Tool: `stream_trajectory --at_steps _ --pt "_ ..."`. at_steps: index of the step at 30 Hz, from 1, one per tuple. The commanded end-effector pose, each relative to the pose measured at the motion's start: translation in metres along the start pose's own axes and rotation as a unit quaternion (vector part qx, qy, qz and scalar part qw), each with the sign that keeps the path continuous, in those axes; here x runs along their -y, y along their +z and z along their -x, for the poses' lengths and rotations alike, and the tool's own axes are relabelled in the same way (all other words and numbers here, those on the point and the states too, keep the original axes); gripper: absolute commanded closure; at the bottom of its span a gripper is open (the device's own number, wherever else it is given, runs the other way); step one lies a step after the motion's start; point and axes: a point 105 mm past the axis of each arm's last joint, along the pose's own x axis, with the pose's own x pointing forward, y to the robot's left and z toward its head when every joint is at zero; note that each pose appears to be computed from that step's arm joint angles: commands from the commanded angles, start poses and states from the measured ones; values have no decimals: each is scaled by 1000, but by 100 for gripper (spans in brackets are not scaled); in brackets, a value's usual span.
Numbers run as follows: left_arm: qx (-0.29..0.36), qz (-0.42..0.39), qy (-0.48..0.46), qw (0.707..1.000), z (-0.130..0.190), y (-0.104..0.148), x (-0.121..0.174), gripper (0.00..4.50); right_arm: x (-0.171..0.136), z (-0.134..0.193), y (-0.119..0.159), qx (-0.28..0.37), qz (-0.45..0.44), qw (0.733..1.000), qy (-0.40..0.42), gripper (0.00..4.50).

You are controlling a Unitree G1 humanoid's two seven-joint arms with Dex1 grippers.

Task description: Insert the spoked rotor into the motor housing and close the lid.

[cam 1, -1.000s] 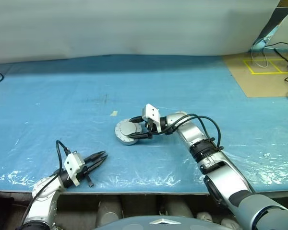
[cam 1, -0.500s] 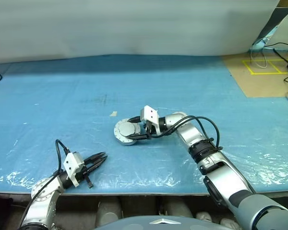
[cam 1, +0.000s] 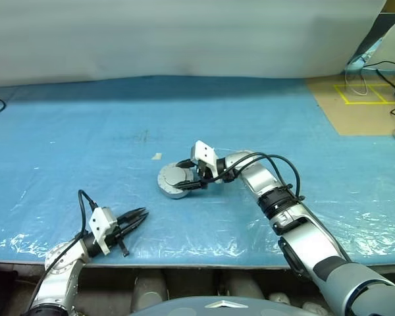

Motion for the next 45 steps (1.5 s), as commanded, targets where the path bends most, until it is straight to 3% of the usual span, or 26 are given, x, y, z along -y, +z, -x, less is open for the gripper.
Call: stream_trajectory --at_steps 1,10,17,20,25,36,45 --pt "1 -7 0 1000 -1 2 -1 386 -7 17 -75 -127 -71 989 -25 153" --pt "30 -4 22 999 -15 15 -9 386 -4 14 -47 -68 -73 994 -34 153" --pt "105 40 54 992 -47 69 -24 386 -7 16 -48 -74 -63 995 -34 153" --pt "97 42 47 993 -57 78 -22 445 -7 17 -51 -75 -63 995 -35 153" --pt "88 33 49 994 -74 87 -23 448 -6 15 -53 -78 -60 994 -38 153" --pt "18 -6 40 999 -89 79 -18 448 -5 15 -56 -75 -63 994 -45 153" --pt "-27 -13 41 999 -84 63 -16 448 -6 13 -57 -72 -64 994 -47 153"
